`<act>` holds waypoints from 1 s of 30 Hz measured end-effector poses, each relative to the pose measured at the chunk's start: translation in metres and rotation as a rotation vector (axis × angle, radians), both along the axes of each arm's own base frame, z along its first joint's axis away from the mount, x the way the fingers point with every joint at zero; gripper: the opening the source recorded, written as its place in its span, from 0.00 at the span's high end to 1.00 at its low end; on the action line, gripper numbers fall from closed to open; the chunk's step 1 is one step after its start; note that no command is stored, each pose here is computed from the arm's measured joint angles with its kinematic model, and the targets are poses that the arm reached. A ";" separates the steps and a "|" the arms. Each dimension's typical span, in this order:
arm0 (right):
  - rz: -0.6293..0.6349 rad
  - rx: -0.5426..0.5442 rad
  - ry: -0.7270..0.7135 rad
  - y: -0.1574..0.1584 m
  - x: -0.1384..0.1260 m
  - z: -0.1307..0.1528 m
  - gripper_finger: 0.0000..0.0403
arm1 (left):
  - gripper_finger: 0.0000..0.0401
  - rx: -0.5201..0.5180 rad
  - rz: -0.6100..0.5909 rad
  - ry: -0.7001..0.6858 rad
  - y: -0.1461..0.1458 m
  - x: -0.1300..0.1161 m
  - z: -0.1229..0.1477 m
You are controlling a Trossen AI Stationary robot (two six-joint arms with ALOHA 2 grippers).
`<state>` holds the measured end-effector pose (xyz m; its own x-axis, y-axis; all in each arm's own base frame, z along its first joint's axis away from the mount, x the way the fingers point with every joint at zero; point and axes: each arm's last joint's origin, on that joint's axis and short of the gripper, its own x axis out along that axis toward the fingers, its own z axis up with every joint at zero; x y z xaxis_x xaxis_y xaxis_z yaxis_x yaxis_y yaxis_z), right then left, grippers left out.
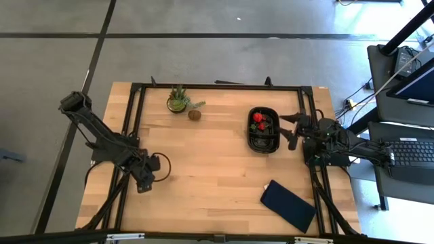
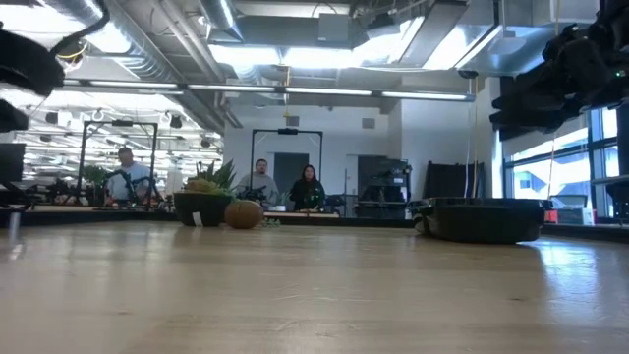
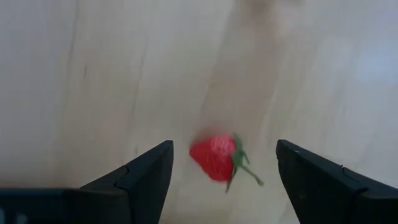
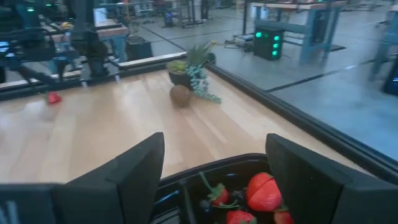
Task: Pick and placing Produce into tupperware
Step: Put the red strawberry into the black bin
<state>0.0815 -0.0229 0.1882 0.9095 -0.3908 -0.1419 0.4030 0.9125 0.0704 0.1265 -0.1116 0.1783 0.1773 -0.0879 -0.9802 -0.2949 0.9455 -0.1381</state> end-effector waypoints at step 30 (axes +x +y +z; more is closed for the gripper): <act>-0.045 -0.009 0.006 -0.001 -0.001 0.000 0.30 | 0.31 -0.128 0.698 0.150 -0.001 -0.005 -0.001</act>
<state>0.0809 -0.0241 0.1879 0.8900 -0.4329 -0.1433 0.4445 0.8938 0.0600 0.1214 -0.1121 0.1771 0.0985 -0.1187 -0.9880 -0.8485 0.5088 -0.1457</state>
